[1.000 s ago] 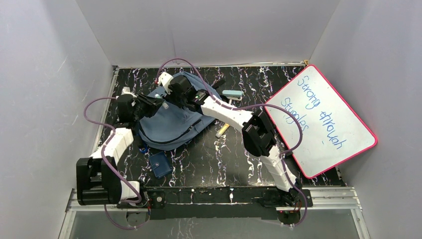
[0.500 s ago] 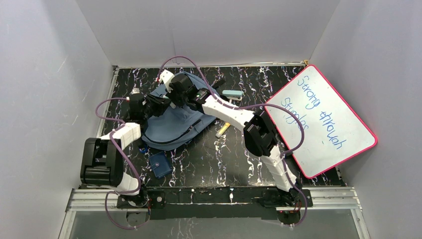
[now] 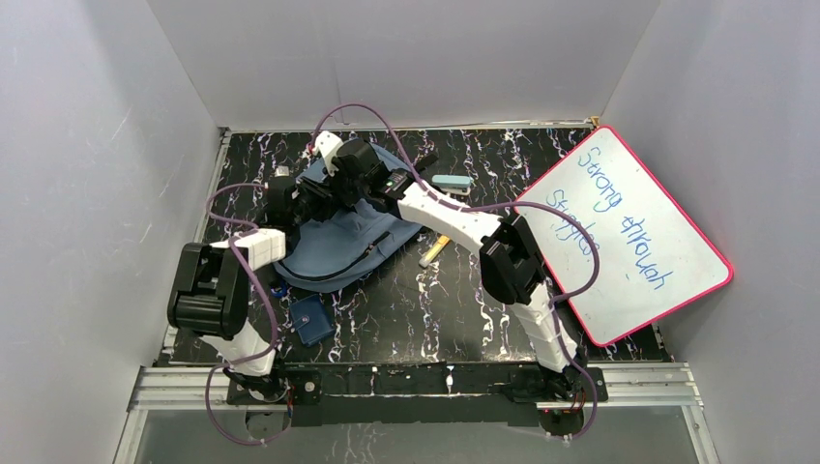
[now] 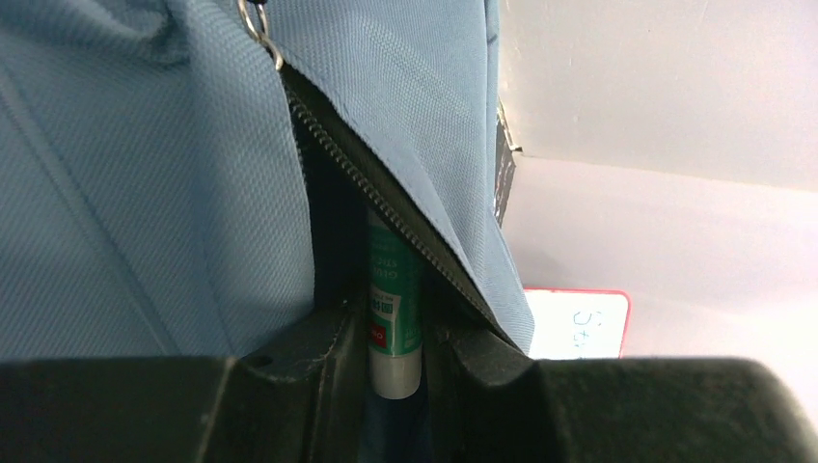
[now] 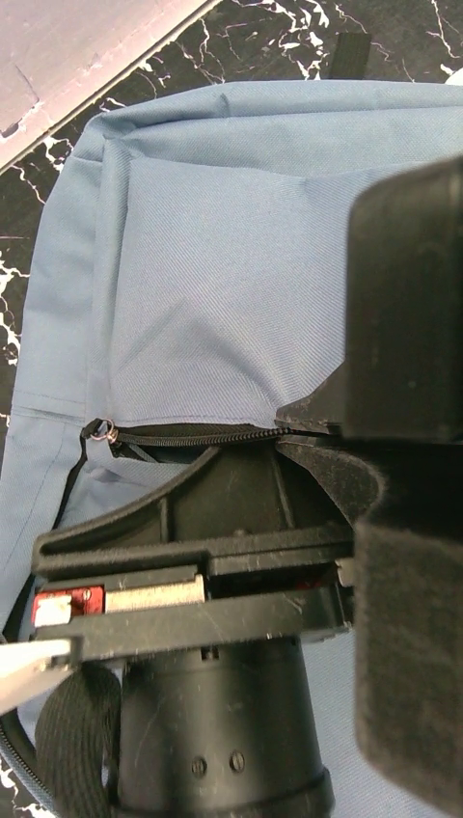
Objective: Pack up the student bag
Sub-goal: Place the stationery in the student bag.
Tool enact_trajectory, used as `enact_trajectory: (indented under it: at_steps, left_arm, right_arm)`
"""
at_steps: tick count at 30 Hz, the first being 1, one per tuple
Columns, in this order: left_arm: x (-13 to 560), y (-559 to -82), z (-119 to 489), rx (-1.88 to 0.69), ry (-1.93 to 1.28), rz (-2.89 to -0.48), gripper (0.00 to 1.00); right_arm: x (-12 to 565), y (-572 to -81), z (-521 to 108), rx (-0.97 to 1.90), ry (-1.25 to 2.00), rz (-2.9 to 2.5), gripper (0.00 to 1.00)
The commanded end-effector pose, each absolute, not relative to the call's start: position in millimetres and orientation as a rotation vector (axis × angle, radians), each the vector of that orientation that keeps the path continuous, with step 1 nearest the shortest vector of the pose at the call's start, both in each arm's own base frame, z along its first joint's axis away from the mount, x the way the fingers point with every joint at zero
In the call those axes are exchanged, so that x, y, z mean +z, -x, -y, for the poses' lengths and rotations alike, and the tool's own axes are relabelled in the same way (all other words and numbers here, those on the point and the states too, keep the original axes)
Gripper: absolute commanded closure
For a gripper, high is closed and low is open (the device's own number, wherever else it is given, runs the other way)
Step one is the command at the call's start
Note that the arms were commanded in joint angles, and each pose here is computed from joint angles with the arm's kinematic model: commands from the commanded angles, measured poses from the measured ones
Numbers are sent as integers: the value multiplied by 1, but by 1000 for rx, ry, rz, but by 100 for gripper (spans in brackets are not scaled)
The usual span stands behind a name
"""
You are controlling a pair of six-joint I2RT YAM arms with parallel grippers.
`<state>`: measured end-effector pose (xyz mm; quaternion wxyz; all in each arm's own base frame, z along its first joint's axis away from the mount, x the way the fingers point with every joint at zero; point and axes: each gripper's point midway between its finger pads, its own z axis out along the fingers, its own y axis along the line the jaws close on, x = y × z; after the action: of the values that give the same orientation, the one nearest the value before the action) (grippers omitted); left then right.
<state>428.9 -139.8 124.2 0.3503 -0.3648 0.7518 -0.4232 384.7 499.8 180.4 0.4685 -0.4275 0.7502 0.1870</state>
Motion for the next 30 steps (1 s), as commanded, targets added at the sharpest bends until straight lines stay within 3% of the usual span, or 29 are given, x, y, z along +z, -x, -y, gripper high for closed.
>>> enact_trajectory:
  at_steps: [1, 5, 13, 14, 16, 17, 25, 30]
  left_arm:
    - [158, -451, 153, -1199, 848, -1868, 100]
    - [149, -458, 164, -1252, 817, -1918, 98]
    - [147, -447, 158, -1168, 823, -1999, 57]
    - [149, -445, 156, -1141, 818, -2010, 50]
    - [154, -441, 151, -1084, 812, -2030, 25]
    - [154, -439, 148, -1058, 817, -2042, 22]
    - [178, -414, 126, -899, 804, -2044, 21]
    - [197, -395, 117, -856, 790, -2013, 28]
  right_arm:
    - [257, -370, -514, 618, 964, -1684, 100]
    - [254, -369, -512, 615, 953, -1697, 100]
    - [251, -370, -506, 590, 946, -1704, 100]
    - [250, -370, -506, 587, 947, -1705, 100]
    - [249, -370, -506, 585, 947, -1706, 100]
    - [248, -371, -505, 582, 945, -1707, 100]
    - [241, -375, -499, 559, 931, -1723, 100]
    - [235, -375, -498, 568, 931, -1733, 100]
